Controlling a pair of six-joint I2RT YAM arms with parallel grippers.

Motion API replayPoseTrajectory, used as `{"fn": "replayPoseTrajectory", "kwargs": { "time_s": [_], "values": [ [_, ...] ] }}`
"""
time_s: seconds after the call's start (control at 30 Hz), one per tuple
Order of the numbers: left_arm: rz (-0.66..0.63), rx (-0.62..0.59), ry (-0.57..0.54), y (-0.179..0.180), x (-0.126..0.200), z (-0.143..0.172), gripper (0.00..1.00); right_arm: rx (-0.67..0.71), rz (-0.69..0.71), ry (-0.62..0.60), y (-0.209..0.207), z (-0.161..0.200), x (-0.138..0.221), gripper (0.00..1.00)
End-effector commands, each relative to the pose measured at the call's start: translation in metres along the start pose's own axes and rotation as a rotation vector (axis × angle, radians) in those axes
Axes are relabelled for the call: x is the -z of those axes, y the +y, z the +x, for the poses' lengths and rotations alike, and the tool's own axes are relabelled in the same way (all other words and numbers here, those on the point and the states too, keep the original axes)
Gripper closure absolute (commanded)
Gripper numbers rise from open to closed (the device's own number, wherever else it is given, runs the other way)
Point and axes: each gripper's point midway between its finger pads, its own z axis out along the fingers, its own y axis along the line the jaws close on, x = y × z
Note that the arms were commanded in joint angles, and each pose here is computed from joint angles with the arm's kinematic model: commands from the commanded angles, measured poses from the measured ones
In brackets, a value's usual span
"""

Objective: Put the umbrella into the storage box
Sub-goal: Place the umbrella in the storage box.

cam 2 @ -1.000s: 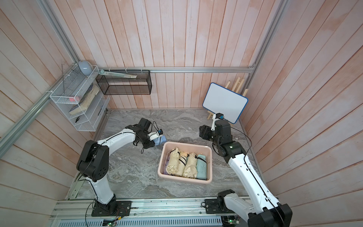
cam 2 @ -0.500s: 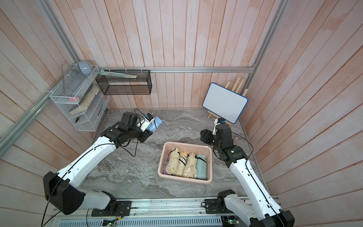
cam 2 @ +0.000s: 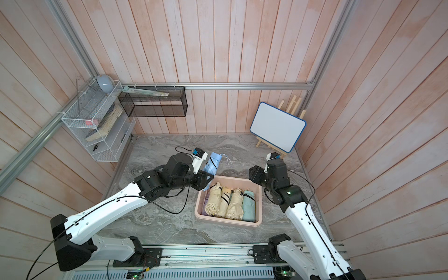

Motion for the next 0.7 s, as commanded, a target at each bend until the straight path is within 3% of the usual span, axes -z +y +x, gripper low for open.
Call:
{"fn": "replayPoseTrajectory", "kwargs": {
  "time_s": [0.0, 0.13, 0.27, 0.43, 0.67],
  "values": [
    [0.071, 0.309, 0.009, -0.013, -0.01, -0.002, 1.0, -0.022, 0.054, 0.02, -0.013, 0.008, 0.007, 0.38],
    [0.032, 0.453, 0.118, -0.012, -0.024, 0.026, 1.0, -0.031, 0.092, -0.005, -0.022, 0.007, 0.016, 0.38],
    [0.017, 0.509, 0.189, -0.018, -0.04, 0.045, 1.0, -0.056, 0.1, -0.04, -0.026, 0.006, 0.023, 0.38],
    [-0.01, 0.48, 0.273, -0.042, -0.056, 0.071, 1.0, -0.061, 0.109, -0.04, -0.03, 0.009, 0.03, 0.38],
    [-0.208, 0.446, 0.308, -0.032, -0.073, 0.094, 1.0, -0.07, 0.106, -0.053, -0.031, 0.009, 0.035, 0.38]
  ]
}}
